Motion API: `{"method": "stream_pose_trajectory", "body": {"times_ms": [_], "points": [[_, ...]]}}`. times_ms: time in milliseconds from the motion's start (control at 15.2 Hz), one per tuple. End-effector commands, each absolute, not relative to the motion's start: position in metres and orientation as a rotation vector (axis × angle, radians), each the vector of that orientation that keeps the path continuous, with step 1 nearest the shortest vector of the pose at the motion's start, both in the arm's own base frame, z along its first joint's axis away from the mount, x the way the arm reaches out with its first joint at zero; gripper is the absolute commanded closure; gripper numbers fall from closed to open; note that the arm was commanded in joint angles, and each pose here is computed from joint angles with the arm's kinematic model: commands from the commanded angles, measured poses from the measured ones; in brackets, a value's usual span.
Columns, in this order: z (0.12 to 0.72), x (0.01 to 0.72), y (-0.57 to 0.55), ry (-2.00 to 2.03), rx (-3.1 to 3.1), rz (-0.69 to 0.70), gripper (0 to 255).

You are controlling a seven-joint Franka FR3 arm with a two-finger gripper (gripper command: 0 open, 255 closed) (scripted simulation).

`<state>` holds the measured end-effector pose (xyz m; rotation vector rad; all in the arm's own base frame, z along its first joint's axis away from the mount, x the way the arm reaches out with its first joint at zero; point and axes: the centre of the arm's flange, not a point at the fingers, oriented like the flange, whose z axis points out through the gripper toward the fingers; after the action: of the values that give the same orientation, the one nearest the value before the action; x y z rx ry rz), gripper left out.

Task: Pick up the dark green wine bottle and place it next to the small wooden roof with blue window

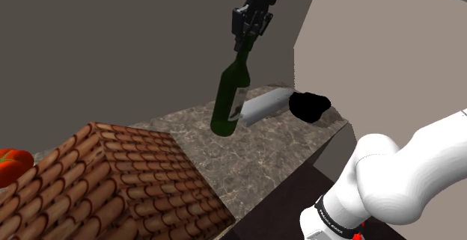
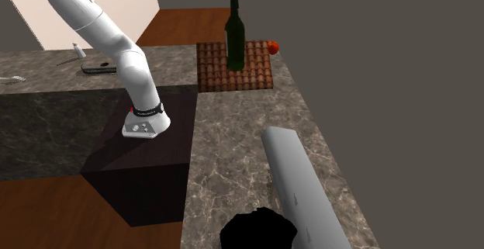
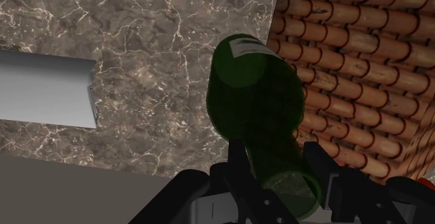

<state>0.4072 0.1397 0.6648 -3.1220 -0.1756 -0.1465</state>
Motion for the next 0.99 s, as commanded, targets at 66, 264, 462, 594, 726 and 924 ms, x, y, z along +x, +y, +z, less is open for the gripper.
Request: {"method": "stream_pose_trajectory", "body": {"times_ms": [66,264,462,594,726,924], "points": [[0.648,0.407,0.14,-0.176,-3.122,-0.148,255],[0.633,0.407,0.14,-0.176,-3.122,-0.148,255],[0.617,0.407,0.14,-0.176,-3.122,-0.148,255],[0.606,0.407,0.14,-0.176,-3.122,-0.148,255],[0.596,0.407,0.14,-0.176,-3.122,-0.148,255],[0.58,0.407,0.14,-0.176,-3.122,-0.148,255]]}}
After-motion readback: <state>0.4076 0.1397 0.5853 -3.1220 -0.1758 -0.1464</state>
